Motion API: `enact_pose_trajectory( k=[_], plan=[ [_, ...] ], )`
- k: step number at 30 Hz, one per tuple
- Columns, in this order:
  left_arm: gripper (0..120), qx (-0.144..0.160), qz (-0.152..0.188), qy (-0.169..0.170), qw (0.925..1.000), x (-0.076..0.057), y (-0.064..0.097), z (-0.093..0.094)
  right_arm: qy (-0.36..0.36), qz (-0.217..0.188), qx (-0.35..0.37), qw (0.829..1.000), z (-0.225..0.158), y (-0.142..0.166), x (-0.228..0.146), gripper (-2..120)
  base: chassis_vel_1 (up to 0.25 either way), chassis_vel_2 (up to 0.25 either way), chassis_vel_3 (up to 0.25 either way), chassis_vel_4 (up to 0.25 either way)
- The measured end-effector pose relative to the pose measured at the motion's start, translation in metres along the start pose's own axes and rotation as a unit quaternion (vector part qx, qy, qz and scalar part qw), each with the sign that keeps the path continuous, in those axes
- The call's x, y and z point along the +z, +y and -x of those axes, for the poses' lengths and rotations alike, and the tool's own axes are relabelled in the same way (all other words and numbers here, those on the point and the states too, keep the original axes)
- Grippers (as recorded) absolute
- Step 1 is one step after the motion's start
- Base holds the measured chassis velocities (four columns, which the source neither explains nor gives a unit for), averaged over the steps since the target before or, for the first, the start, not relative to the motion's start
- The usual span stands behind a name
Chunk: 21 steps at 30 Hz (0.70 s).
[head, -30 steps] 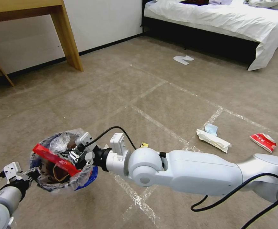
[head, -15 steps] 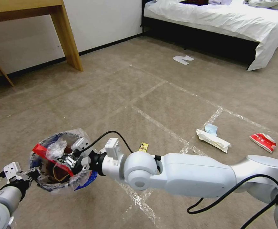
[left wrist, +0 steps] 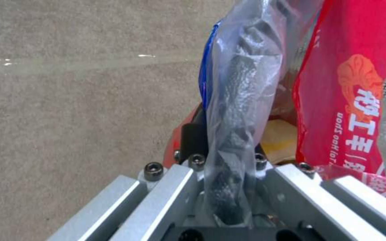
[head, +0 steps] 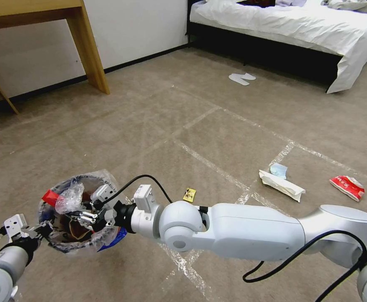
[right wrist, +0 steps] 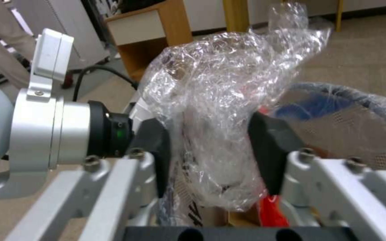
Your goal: Pick up the trash bin and place the garbage on the floor into it.
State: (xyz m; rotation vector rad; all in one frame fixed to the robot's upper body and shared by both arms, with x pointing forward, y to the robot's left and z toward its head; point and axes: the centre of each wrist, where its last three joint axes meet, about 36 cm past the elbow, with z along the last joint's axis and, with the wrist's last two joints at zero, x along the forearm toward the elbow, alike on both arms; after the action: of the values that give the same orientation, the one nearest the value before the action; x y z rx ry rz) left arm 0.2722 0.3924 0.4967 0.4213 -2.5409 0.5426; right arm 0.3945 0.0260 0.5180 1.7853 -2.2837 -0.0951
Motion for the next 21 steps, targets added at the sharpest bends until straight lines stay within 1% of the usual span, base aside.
enact_pose_trajectory(
  k=[1, 2, 3, 5, 6, 8, 9, 12, 17, 21],
  plan=[
    [0, 0.000, 0.000, -0.001, 1.0000, -0.0003, 0.0000, -0.0003, 0.000, -0.001, 0.000, 1.000, 0.0009, 0.0001, 0.0000, 54, 0.000, 0.000, 0.000, 0.000],
    [0, 0.000, 0.000, -0.001, 1.0000, -0.0006, 0.0001, -0.0005, -0.001, -0.002, 0.000, 1.000, 0.0011, 0.0001, -0.0001, 58, 0.000, 0.000, 0.000, 0.000],
    [0, 0.000, 0.000, -0.001, 1.0000, -0.0006, 0.0001, -0.0005, -0.001, -0.002, 0.000, 1.000, 0.0011, 0.0001, -0.0001, 58, 0.000, 0.000, 0.000, 0.000],
    [0, 0.000, 0.000, -0.001, 1.0000, -0.0006, 0.0002, -0.0007, -0.001, -0.003, 0.000, 1.000, 0.0011, -0.0001, -0.0003, 68, 0.000, 0.000, 0.000, 0.000],
    [0, 0.000, 0.000, -0.001, 1.0000, -0.0006, 0.0002, -0.0007, -0.001, -0.003, 0.000, 1.000, 0.0011, -0.0001, -0.0003, 68, 0.000, 0.000, 0.000, 0.000],
    [0, 0.000, -0.002, -0.001, 1.0000, 0.0001, 0.0004, -0.0007, -0.001, -0.003, 0.000, 1.000, 0.0007, -0.0009, -0.0011, 79, 0.000, 0.000, 0.000, 0.000],
    [0, 0.000, -0.002, -0.001, 1.0000, 0.0001, 0.0004, -0.0007, -0.001, -0.003, 0.000, 1.000, 0.0007, -0.0009, -0.0011, 79, 0.000, 0.000, 0.000, 0.000],
    [0, -0.001, -0.003, -0.002, 1.0000, 0.0006, 0.0009, -0.0004, -0.004, -0.004, 0.000, 1.000, 0.0008, -0.0012, -0.0023, 96, 0.000, 0.000, 0.000, 0.000],
    [0, -0.002, -0.004, -0.002, 1.0000, 0.0014, 0.0013, -0.0001, -0.006, -0.005, 0.001, 1.000, 0.0008, -0.0015, -0.0031, 100, 0.000, 0.000, 0.000, 0.000],
    [0, -0.003, -0.004, -0.002, 1.0000, 0.0022, 0.0021, 0.0002, -0.007, -0.005, 0.002, 1.000, 0.0002, -0.0023, -0.0032, 100, 0.000, 0.000, 0.000, 0.000]
  ],
)
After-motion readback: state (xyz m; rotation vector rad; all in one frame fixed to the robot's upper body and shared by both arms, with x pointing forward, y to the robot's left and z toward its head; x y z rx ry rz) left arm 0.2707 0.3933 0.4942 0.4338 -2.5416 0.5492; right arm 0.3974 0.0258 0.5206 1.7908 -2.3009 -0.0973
